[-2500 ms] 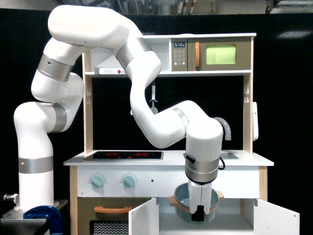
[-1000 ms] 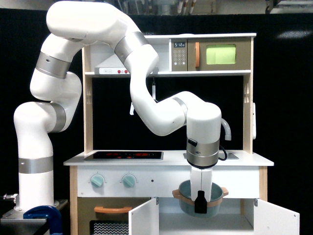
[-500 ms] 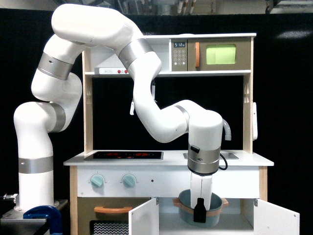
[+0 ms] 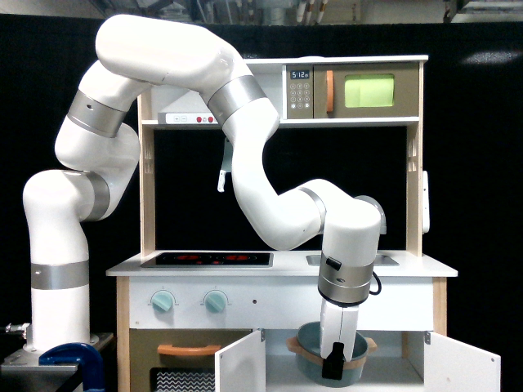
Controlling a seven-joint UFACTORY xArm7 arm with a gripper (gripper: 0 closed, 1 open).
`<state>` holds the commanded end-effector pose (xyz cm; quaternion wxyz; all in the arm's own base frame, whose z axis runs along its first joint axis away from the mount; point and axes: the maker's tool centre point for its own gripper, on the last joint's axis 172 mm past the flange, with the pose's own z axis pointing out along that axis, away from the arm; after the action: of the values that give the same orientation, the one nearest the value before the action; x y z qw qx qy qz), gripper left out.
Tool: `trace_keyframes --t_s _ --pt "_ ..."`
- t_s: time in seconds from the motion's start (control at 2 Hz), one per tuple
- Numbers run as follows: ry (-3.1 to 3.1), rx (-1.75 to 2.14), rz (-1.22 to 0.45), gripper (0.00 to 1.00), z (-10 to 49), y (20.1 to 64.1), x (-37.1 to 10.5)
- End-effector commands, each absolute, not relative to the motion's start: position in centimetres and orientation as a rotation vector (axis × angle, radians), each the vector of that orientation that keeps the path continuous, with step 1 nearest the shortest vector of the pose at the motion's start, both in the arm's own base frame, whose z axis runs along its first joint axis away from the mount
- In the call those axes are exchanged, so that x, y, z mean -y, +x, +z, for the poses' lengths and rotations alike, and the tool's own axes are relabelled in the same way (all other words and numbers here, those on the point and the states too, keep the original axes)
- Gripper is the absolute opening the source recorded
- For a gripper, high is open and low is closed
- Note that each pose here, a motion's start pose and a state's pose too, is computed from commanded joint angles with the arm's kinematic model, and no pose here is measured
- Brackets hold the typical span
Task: Put the bowl inside the kitchen cabinet
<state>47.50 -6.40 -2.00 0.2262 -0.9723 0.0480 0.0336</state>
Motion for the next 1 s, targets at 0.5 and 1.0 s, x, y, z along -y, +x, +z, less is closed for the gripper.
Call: trace_keyframes --t_s 0.5,1.0 --pt "-2.680 -0.132 0.093 0.00 -4.6 47.9 4.8" --pt "-2.680 -0.132 0.093 0.00 -7.0 50.0 0.6"
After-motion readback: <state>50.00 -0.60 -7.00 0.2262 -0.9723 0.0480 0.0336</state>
